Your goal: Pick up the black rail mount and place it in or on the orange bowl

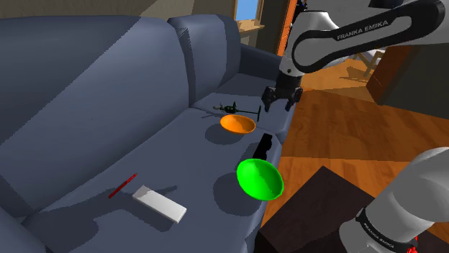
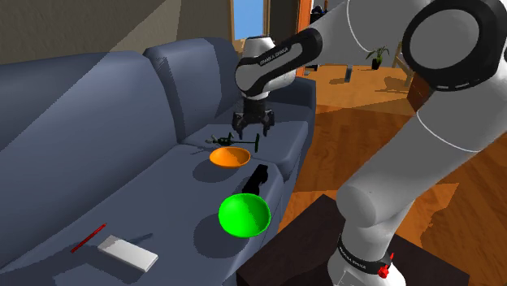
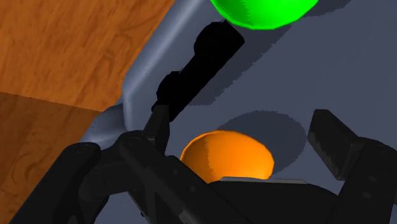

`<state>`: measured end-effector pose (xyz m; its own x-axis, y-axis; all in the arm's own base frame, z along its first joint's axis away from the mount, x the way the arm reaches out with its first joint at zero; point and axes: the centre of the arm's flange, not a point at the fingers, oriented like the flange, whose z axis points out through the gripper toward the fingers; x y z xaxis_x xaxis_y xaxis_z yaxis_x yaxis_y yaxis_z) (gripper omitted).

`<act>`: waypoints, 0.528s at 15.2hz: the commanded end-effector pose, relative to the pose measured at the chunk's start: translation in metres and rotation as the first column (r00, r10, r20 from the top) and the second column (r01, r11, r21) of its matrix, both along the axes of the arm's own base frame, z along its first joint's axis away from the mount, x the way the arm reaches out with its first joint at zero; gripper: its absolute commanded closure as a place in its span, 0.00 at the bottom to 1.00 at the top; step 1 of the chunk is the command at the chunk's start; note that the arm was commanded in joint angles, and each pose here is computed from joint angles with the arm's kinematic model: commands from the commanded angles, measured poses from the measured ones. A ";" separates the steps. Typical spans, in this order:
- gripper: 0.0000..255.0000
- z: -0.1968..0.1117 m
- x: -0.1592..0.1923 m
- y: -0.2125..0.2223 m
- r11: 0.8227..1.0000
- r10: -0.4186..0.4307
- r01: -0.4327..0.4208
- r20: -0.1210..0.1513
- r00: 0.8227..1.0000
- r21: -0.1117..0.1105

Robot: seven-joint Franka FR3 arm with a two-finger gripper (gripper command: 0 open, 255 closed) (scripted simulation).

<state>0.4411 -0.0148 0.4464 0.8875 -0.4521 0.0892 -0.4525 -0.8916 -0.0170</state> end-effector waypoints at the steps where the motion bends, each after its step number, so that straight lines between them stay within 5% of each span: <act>1: 0.00 -0.025 0.011 -0.005 0.998 -0.062 0.062 -0.012 0.998 0.005; 8: 0.00 -0.109 0.047 -0.033 0.963 -0.268 0.269 -0.059 0.962 0.013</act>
<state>0.4816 -0.0430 0.3497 0.7581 -0.6511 0.0369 -0.6514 -0.7587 -0.0037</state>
